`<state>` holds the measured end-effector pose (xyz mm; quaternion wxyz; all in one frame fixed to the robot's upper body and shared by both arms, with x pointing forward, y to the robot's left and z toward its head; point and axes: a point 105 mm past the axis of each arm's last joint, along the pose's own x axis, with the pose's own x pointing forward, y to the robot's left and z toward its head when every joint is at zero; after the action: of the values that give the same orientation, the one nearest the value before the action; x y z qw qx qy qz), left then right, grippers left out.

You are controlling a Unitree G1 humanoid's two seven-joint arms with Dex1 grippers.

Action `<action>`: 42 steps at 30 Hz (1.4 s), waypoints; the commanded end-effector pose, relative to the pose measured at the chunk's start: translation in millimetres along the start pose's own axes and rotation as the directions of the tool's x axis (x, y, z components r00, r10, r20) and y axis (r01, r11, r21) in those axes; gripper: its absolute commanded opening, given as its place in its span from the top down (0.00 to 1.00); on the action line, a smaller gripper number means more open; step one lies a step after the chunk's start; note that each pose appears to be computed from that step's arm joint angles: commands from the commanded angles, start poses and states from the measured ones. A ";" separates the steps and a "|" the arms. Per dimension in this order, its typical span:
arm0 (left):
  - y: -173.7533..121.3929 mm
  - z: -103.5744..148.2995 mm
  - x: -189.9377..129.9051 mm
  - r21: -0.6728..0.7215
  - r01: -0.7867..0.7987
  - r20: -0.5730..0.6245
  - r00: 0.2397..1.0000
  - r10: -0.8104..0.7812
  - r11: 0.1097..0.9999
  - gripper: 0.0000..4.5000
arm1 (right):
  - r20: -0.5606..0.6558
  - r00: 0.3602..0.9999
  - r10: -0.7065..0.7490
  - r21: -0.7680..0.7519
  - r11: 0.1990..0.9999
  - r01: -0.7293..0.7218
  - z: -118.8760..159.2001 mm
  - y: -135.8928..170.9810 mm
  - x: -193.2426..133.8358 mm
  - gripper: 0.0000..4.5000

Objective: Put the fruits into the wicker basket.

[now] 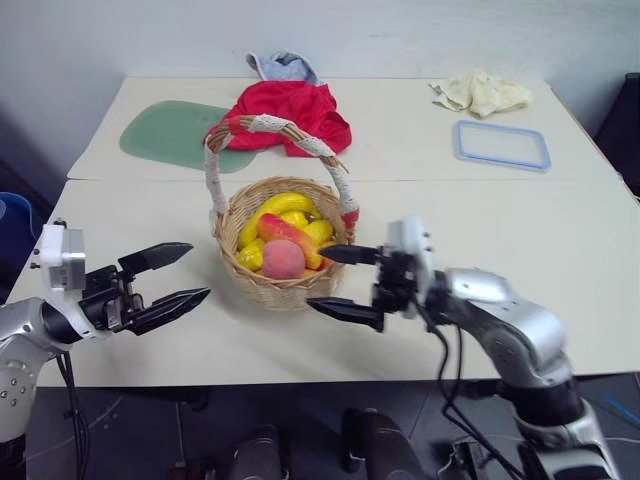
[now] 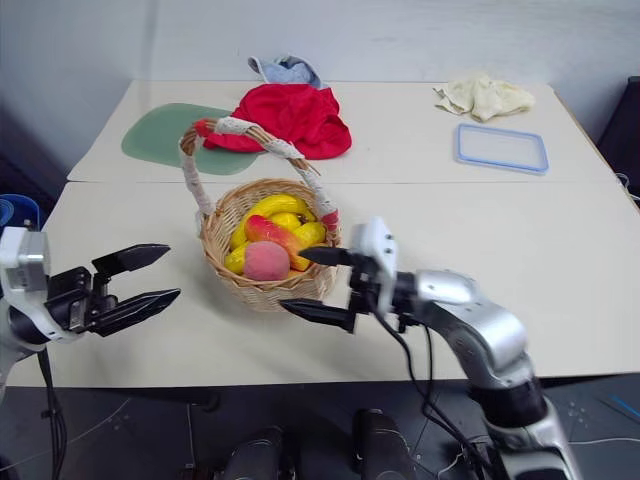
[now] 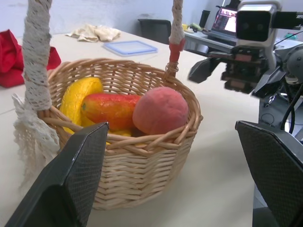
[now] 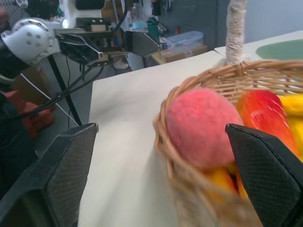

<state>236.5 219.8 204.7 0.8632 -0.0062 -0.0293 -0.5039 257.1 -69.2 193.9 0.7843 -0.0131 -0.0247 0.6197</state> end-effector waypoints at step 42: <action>11.9 11.6 60.8 0.019 0.248 0.041 0.968 -0.248 0.969 0.00 | 0.183 0.701 -0.690 -0.196 0.673 0.713 66.5 -71.9 -181.6 0.96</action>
<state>276.3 176.8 214.0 0.8012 -0.0195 -0.0399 -0.5967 288.7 -243.2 230.9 0.9477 -0.0500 -0.0804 0.3048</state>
